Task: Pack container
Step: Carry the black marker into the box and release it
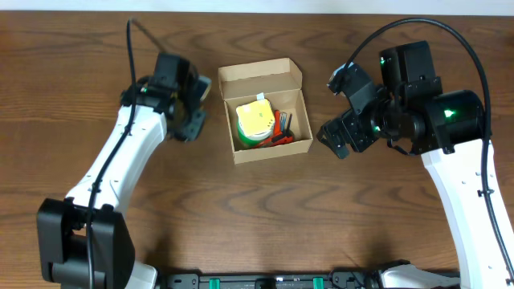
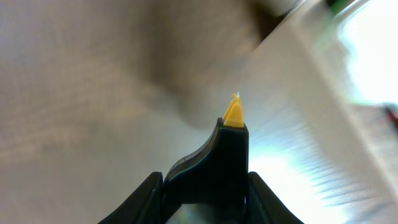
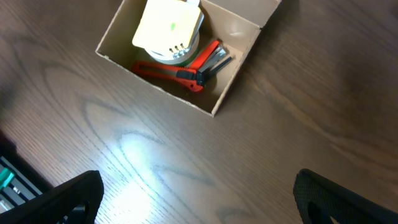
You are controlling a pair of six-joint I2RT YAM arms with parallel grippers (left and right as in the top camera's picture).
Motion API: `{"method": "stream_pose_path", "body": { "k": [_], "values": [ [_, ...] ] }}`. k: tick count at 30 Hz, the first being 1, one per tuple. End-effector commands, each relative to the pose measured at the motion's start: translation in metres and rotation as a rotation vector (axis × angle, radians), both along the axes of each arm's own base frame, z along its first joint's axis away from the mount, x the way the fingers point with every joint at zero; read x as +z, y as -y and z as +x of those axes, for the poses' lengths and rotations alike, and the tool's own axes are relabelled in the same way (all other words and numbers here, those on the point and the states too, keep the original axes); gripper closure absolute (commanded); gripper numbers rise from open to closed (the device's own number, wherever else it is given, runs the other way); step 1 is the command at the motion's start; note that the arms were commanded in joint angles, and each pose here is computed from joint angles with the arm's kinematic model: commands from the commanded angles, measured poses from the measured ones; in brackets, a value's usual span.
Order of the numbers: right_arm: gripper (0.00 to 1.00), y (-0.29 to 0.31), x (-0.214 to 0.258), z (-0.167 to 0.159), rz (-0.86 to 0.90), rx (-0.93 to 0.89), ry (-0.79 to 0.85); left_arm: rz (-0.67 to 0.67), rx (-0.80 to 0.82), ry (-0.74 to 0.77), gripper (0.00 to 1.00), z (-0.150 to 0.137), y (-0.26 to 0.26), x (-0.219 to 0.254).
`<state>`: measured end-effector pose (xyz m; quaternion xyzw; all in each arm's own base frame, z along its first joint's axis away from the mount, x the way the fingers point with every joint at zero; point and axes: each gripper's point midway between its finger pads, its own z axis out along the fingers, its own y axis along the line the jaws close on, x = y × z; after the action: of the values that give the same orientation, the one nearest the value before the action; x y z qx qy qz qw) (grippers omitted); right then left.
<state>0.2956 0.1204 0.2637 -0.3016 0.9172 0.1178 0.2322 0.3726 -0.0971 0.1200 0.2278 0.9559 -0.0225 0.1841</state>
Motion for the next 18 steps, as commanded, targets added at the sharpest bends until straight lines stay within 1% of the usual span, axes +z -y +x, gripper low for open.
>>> {"method": "stream_pose_path", "body": {
  "k": [1, 4, 6, 11, 14, 18],
  "values": [
    [0.01, 0.002, 0.004, -0.002, -0.002, 0.009, 0.016, -0.067, -0.23, 0.083, 0.94, 0.003, 0.051, 0.035],
    [0.01, 0.002, 0.004, -0.002, -0.002, 0.009, 0.016, -0.087, -0.425, 0.141, 0.94, -0.006, 0.095, 0.048],
    [0.01, 0.002, 0.004, -0.002, -0.002, 0.009, 0.016, -0.088, -0.559, 0.178, 0.94, -0.017, 0.126, 0.051],
    [0.01, 0.002, 0.004, -0.002, -0.002, 0.009, 0.016, -0.09, -0.732, 0.253, 0.94, -0.033, 0.181, 0.054],
    [0.01, 0.002, 0.004, -0.002, -0.002, 0.009, 0.016, -0.105, -0.726, 0.311, 0.94, -0.026, 0.2, 0.056],
    [0.01, 0.002, 0.004, -0.002, -0.002, 0.009, 0.016, -0.195, -0.594, 0.316, 0.94, -0.01, 0.215, 0.052]
  ]
}}
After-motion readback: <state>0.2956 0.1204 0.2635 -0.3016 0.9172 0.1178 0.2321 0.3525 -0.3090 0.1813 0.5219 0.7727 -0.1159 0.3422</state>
